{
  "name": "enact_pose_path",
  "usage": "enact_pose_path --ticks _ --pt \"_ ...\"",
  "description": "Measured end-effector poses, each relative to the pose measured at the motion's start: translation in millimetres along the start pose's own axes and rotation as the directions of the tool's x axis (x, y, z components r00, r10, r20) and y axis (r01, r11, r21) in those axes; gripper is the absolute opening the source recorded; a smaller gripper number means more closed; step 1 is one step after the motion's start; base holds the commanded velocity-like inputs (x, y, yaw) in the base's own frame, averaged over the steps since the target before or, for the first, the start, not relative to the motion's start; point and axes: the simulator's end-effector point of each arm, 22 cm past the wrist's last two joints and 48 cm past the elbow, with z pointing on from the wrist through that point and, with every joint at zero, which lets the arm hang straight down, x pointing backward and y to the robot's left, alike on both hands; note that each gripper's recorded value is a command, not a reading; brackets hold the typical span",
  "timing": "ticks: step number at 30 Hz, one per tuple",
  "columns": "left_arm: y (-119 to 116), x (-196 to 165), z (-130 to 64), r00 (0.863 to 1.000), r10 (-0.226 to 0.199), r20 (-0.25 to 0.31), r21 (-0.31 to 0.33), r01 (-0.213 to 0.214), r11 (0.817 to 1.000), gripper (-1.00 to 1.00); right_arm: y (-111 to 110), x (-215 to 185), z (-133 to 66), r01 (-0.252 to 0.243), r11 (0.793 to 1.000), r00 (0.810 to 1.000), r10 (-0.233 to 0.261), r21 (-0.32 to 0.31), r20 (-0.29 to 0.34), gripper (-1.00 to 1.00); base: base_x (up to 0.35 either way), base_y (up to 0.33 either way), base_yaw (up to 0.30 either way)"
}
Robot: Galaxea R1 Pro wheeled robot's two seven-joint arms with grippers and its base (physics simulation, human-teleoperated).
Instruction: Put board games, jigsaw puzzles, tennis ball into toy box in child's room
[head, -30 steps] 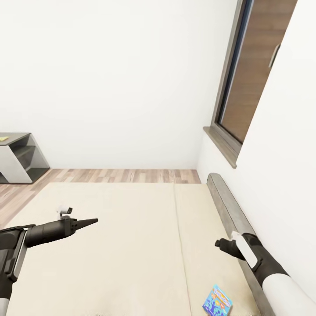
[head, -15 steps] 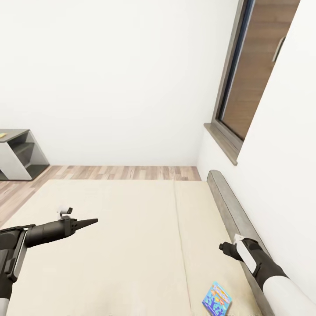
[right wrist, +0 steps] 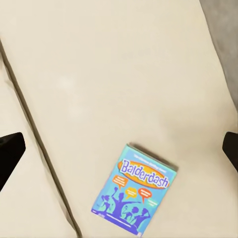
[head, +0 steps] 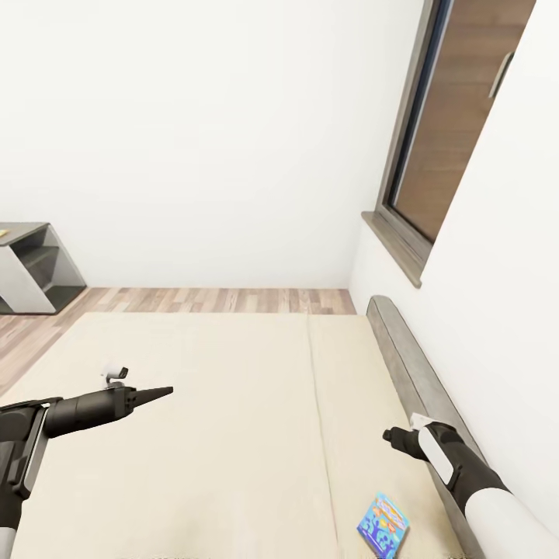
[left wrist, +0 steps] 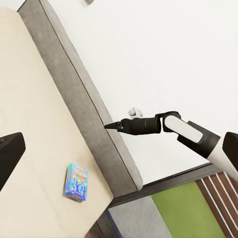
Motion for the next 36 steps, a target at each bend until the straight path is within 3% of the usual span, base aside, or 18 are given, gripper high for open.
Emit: enact_pose_path --ticks 36 --pt "24 15 7.8 0.998 -0.053 -0.023 -0.011 0.052 0.999 1.0 -7 24 22.4 0.002 1.0 0.998 -0.001 0.017 -0.057 1.0 0.0 0.0 -0.004"
